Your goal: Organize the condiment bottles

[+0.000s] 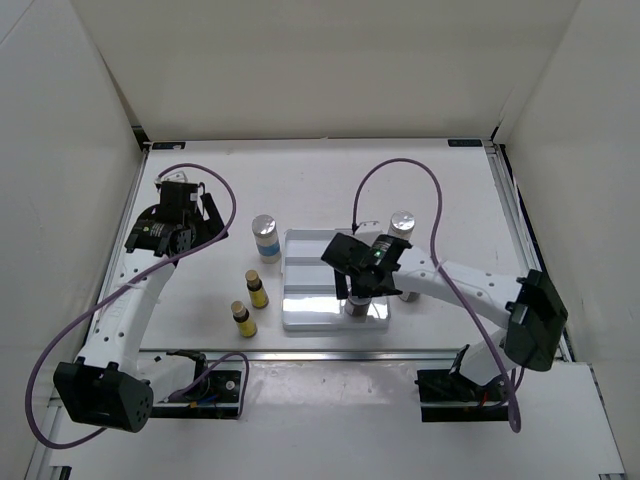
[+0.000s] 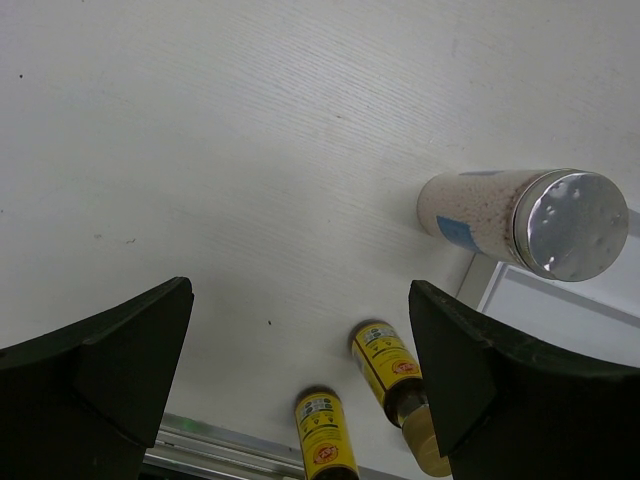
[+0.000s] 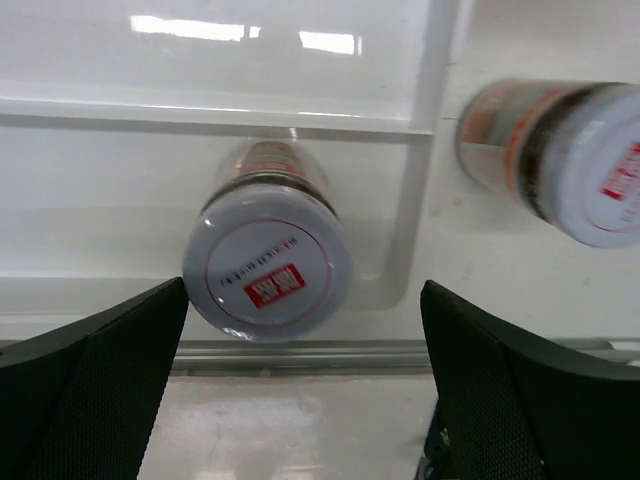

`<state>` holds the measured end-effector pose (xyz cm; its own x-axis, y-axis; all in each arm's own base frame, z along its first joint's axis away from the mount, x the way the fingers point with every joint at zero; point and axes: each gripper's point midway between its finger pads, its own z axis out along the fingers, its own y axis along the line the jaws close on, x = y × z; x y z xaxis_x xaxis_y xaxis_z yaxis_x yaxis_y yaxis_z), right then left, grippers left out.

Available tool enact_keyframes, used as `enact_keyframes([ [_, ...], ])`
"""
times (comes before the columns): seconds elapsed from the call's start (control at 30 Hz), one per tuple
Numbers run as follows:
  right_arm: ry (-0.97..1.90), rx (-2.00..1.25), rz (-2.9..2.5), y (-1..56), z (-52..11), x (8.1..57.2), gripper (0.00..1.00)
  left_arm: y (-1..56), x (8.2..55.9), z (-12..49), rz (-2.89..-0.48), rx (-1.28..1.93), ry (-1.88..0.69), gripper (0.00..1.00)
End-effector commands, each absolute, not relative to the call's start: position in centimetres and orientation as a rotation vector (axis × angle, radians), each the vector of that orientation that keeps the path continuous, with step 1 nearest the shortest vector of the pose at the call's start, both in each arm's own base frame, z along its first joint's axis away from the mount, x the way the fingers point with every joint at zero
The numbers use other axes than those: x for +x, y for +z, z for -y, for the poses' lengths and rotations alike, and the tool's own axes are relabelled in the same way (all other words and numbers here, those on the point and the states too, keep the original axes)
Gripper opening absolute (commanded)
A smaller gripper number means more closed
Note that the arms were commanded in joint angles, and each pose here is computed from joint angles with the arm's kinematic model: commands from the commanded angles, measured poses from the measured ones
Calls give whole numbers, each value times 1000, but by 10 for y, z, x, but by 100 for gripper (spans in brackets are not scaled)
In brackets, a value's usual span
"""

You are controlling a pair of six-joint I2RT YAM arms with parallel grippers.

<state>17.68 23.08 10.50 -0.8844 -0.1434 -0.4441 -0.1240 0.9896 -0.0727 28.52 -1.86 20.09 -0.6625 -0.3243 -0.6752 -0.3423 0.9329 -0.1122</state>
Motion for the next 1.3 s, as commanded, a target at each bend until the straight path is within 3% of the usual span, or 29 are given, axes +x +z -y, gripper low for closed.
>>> enact_keyframes([
  [0.0, -124, -100, -2569, 157, -204, 183, 100, 220, 292, 17, -2283, -473, 19, 100],
  [0.23, -46, -275, -2495, 216, -181, 174, 100, 220, 292, 19, -2287, -469, 8, 100],
  [0.4, -153, -74, -2380, 225, -123, 180, 100, 220, 292, 19, -2287, -469, 8, 100],
  [0.93, -29, -31, -2672, 137, -121, 222, 100, 217, 293, 19, -2295, -469, 12, 100],
  [1.2, 92, 3, -2783, 99, -127, 222, 91, 215, 293, 19, -2306, -458, 20, 100],
  [1.27, 95, 13, -2808, 90, -125, 219, 84, 215, 293, 19, -2306, -458, 20, 100],
])
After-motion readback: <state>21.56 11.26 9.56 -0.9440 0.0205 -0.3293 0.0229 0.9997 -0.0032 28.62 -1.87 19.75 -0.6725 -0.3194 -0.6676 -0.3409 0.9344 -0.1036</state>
